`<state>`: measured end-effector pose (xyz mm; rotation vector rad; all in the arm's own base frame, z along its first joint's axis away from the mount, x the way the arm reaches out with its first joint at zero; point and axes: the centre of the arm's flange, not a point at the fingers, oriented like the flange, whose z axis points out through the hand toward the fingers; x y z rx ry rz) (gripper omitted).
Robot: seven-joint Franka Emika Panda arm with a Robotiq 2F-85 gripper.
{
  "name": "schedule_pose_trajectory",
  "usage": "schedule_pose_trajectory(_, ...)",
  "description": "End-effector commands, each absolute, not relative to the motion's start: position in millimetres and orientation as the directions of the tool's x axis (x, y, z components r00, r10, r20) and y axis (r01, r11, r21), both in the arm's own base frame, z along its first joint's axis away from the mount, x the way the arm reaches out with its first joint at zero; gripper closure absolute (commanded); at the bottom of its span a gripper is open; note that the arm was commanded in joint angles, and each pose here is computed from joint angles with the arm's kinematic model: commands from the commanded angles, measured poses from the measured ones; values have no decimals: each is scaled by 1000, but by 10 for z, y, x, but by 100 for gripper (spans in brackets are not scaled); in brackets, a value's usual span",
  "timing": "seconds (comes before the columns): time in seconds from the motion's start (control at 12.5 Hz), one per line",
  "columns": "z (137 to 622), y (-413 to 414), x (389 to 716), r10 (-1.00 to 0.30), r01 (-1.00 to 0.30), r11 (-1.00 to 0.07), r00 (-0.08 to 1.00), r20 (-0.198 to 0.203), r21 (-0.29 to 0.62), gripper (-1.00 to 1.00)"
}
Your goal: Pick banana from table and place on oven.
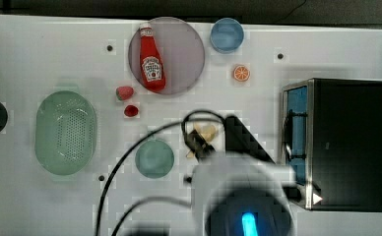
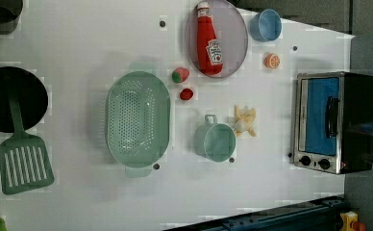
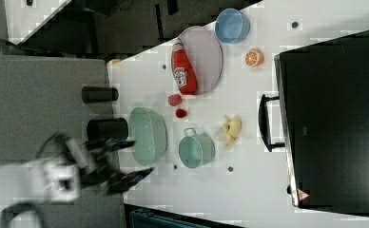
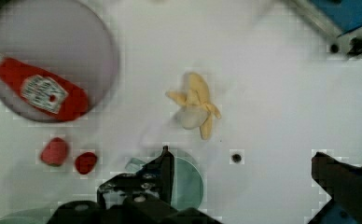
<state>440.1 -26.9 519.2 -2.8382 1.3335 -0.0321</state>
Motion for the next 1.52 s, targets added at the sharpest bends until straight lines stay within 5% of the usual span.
schedule_pose_trajectory(0.08,4333,-245,4563,-779,-778,-627,627,-10,31,-100)
schedule_pose_trajectory(0.56,2900,-274,4901,-778,-778,-628,628,0,28,-100)
schedule_pose_trajectory(1.2,1683,-253,4774,-775,-774,-632,632,-3,35,-100)
schedule_pose_trajectory(1.28,1614,-251,4765,-774,-774,-633,633,-3,35,-93)
schedule_pose_trajectory(1.52,1511,-237,4749,-772,-772,-635,635,-1,32,-18)
